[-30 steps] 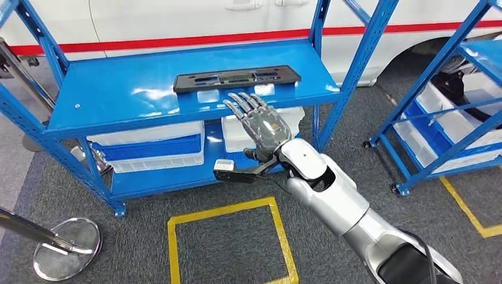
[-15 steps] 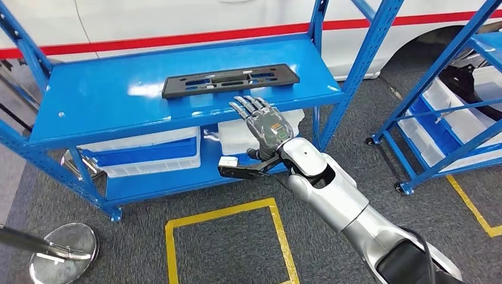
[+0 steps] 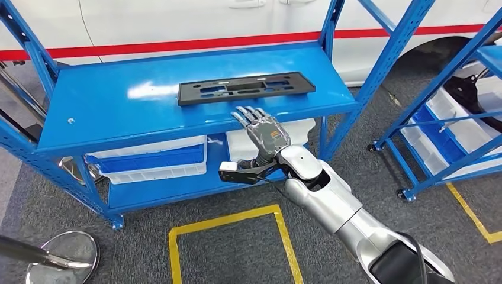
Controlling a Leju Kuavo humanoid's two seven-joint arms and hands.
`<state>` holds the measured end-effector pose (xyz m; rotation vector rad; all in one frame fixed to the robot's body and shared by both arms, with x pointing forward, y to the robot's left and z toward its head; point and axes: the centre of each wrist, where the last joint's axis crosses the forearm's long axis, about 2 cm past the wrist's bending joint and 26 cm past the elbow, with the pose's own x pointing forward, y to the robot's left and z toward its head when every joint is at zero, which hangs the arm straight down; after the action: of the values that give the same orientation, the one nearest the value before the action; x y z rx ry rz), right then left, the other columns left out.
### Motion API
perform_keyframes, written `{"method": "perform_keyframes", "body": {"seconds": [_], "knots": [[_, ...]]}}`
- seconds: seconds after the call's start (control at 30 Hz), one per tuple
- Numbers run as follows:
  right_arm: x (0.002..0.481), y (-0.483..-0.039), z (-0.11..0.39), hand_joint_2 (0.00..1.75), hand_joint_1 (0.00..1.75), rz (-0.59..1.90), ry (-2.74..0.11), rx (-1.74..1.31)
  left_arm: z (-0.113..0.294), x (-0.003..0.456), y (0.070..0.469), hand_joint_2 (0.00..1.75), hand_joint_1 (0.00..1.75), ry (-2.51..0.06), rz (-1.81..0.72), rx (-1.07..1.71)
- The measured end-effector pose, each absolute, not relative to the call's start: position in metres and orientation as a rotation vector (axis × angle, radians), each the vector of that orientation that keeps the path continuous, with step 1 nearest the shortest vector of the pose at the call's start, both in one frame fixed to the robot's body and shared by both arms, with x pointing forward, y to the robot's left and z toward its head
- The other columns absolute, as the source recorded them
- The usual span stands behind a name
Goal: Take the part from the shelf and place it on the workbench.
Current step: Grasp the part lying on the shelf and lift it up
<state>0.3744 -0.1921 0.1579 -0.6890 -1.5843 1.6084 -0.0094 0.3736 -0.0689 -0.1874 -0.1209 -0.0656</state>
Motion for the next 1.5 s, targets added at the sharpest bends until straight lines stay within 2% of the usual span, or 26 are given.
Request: {"method": "perform_keyframes", "body": {"seconds": [0.1,1.5], "knots": [[0.376,-0.193,0.158,0.00,0.00,1.603,-1.582,-0.692,-0.069,-0.009,0.373,0.00,0.00,-0.127,-0.062,-0.182],[0.404,-0.206,0.172,0.00,0.00,1.514,-1.512,-0.542,-0.070,0.010,0.373,0.00,0.00,-0.183,-0.066,-0.212]]}}
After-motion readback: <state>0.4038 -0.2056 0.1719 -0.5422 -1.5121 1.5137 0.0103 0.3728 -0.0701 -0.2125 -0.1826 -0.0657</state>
